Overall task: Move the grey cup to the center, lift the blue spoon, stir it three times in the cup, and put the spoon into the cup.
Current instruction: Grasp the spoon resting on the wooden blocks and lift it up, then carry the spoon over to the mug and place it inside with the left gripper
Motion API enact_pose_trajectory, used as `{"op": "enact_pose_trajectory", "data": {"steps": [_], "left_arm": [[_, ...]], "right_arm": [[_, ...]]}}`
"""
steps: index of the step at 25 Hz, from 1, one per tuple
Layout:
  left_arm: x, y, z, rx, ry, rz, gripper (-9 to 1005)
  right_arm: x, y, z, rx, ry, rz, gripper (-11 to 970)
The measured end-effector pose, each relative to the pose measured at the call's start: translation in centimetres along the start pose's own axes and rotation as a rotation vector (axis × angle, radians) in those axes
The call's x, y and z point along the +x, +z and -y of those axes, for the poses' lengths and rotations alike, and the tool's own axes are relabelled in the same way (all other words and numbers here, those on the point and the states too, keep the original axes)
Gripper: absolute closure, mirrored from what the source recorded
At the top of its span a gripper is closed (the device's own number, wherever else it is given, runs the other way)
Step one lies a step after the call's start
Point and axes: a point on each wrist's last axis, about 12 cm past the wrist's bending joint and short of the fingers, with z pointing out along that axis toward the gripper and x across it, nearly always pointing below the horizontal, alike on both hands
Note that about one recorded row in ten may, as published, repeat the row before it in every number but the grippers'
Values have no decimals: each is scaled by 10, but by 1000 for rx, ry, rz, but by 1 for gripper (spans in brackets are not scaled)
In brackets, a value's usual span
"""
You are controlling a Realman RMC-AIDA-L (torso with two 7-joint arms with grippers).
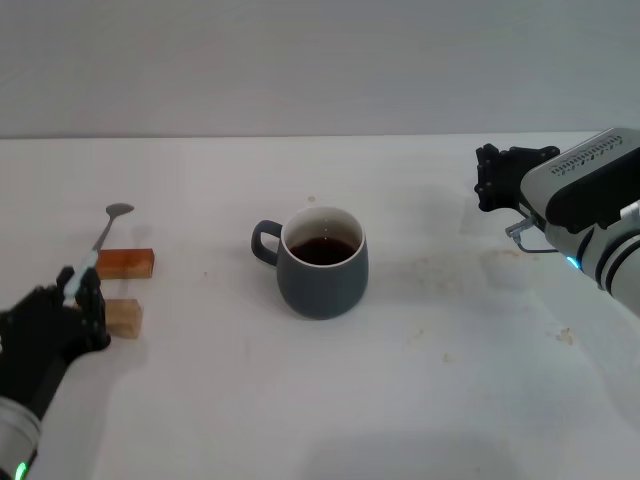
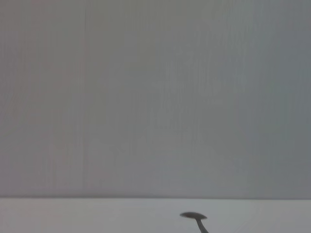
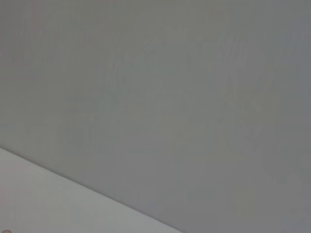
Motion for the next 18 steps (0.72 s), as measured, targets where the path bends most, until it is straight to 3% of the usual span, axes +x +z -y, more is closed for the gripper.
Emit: {"op": "enact_pose_trajectory", "data": {"steps": [6, 7, 18], "left_arm": [[-36, 11, -4, 20, 48, -56, 817], [-56, 14, -6, 29, 75, -59, 817], [-168, 19, -13, 114, 256, -128, 818]], "right_arm": [[2, -1, 3, 10, 4, -8, 928], [3, -1, 3, 12, 4, -8, 928], [11, -7, 24, 94, 37, -31, 928]]}}
